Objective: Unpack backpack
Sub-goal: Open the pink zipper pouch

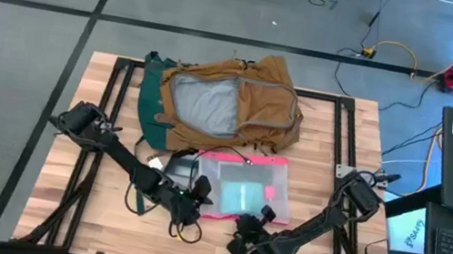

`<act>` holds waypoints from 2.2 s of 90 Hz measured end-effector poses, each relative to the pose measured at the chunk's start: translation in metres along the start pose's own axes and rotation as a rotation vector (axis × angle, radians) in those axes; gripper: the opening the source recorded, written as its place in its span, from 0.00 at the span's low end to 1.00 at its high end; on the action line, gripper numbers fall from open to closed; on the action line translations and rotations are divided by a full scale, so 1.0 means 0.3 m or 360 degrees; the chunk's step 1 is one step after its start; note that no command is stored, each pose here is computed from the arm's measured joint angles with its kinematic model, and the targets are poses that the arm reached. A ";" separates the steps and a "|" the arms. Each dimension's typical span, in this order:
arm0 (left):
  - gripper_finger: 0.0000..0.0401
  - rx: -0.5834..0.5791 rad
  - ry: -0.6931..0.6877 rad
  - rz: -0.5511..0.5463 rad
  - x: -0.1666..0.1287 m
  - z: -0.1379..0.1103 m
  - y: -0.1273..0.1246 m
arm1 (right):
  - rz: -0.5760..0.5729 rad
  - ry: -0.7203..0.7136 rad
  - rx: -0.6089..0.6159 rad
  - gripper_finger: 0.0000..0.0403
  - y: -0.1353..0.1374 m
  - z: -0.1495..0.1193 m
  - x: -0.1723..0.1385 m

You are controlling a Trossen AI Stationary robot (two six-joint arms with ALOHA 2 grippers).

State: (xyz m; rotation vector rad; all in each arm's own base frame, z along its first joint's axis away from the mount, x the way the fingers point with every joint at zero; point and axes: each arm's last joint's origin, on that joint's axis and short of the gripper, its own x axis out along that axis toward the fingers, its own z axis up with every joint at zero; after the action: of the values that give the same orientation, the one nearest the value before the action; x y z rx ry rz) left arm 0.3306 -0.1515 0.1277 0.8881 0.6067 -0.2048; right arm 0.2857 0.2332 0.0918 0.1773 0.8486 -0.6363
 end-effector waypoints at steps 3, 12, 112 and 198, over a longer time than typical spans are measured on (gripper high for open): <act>0.32 -0.0003 -0.0020 -0.0011 0.000 0.003 0.000 | 0.0000 0.0000 0.0003 0.02 0.000 0.002 0.001; 0.35 -0.0008 -0.0056 -0.0037 -0.001 0.007 -0.001 | 0.0001 0.0000 0.0012 0.02 0.000 0.006 0.005; 0.04 -0.0074 -0.0059 -0.0175 0.039 -0.042 0.034 | 0.0024 -0.0025 -0.0003 0.02 0.008 0.017 0.010; 0.00 0.0031 0.0187 -0.0034 0.024 -0.054 0.001 | -0.0066 0.0109 -0.0026 0.02 0.014 -0.013 -0.073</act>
State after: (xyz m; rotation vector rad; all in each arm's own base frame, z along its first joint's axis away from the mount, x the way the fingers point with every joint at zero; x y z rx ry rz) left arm 0.3300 -0.1382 0.1161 0.9173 0.7245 -0.1790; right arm 0.2748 0.2481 0.1051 0.1675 0.9250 -0.6651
